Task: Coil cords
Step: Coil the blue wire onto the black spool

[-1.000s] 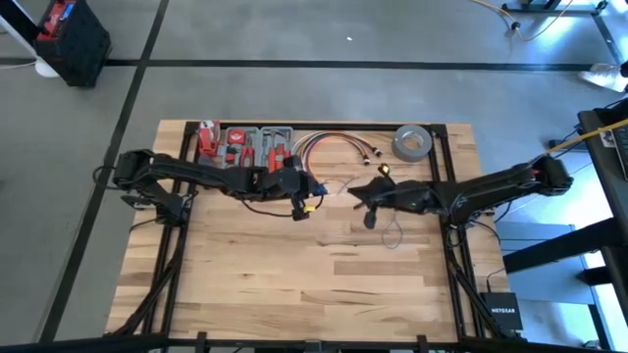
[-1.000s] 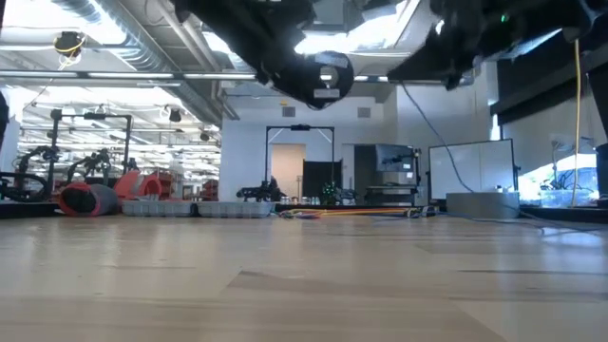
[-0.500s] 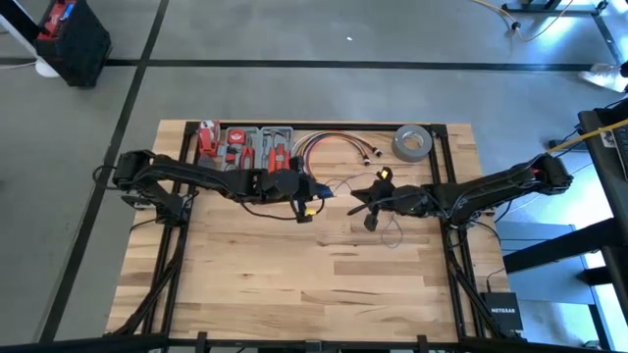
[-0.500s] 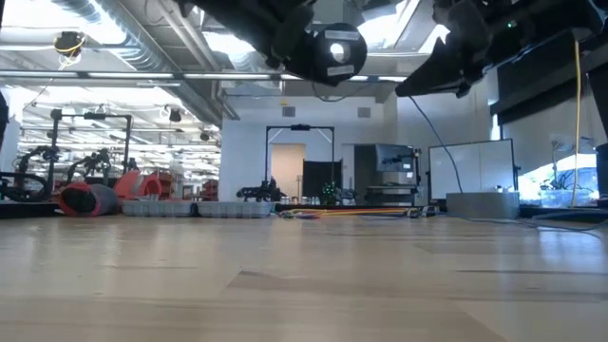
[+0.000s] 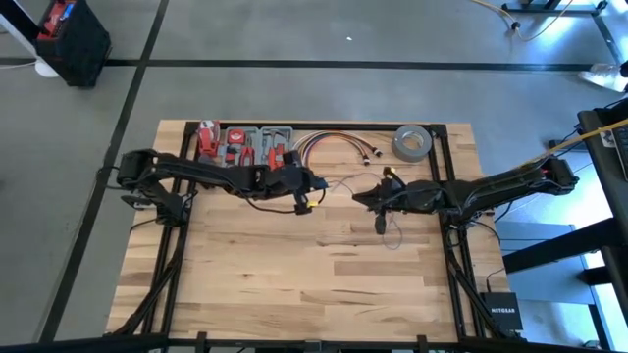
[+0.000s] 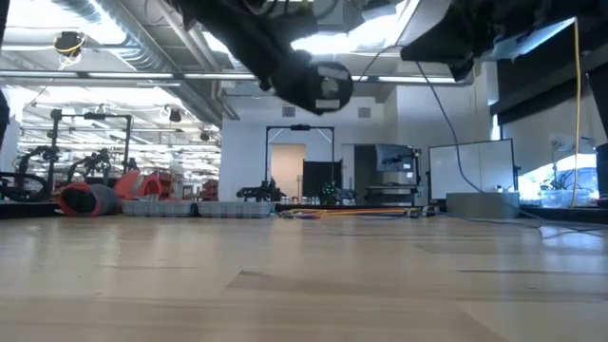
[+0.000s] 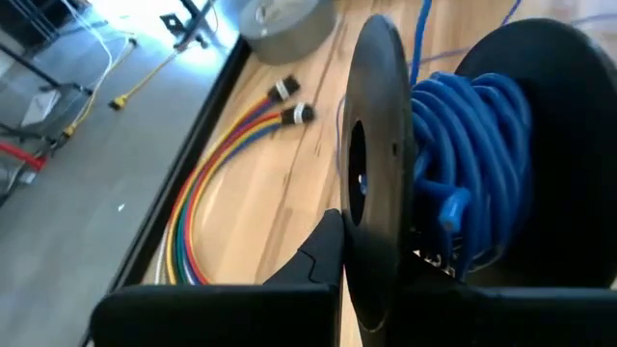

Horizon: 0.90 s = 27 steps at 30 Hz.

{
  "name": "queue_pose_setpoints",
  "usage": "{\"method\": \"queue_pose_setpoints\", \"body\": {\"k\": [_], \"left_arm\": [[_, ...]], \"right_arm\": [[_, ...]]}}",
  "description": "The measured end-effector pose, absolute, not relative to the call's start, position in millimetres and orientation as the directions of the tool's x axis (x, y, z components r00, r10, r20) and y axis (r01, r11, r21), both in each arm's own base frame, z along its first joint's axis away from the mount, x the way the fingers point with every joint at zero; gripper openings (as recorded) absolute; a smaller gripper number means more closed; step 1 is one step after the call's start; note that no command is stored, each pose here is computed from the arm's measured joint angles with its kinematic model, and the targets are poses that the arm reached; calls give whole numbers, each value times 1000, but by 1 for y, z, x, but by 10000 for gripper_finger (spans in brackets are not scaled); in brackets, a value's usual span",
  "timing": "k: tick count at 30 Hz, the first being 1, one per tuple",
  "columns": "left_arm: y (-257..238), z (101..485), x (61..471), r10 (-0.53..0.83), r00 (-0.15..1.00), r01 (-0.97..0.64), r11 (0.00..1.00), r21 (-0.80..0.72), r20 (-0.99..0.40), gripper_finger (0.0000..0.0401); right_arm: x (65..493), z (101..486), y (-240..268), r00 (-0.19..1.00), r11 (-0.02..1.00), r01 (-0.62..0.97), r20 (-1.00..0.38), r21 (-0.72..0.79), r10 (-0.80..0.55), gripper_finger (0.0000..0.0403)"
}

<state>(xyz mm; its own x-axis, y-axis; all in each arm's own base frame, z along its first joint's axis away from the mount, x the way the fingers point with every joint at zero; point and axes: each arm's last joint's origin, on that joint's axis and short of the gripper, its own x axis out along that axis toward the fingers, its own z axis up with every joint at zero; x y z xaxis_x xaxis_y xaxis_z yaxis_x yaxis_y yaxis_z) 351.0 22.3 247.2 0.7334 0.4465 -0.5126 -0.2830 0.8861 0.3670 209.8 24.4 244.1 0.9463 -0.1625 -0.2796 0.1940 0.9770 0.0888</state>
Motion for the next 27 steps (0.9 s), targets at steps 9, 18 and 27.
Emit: {"method": "queue_pose_setpoints", "body": {"k": [9,18,27], "left_arm": [[30,222,372,432,755,-290,895,339,-493,0],[34,228,380,441,810,-387,897,212,-385,0],[32,234,384,402,853,-371,915,157,-332,0]], "right_arm": [[231,240,28,971,978,171,-188,118,-147,1],[259,224,32,984,978,159,-101,134,-146,1],[285,203,35,970,976,205,-151,69,-193,1]]}}
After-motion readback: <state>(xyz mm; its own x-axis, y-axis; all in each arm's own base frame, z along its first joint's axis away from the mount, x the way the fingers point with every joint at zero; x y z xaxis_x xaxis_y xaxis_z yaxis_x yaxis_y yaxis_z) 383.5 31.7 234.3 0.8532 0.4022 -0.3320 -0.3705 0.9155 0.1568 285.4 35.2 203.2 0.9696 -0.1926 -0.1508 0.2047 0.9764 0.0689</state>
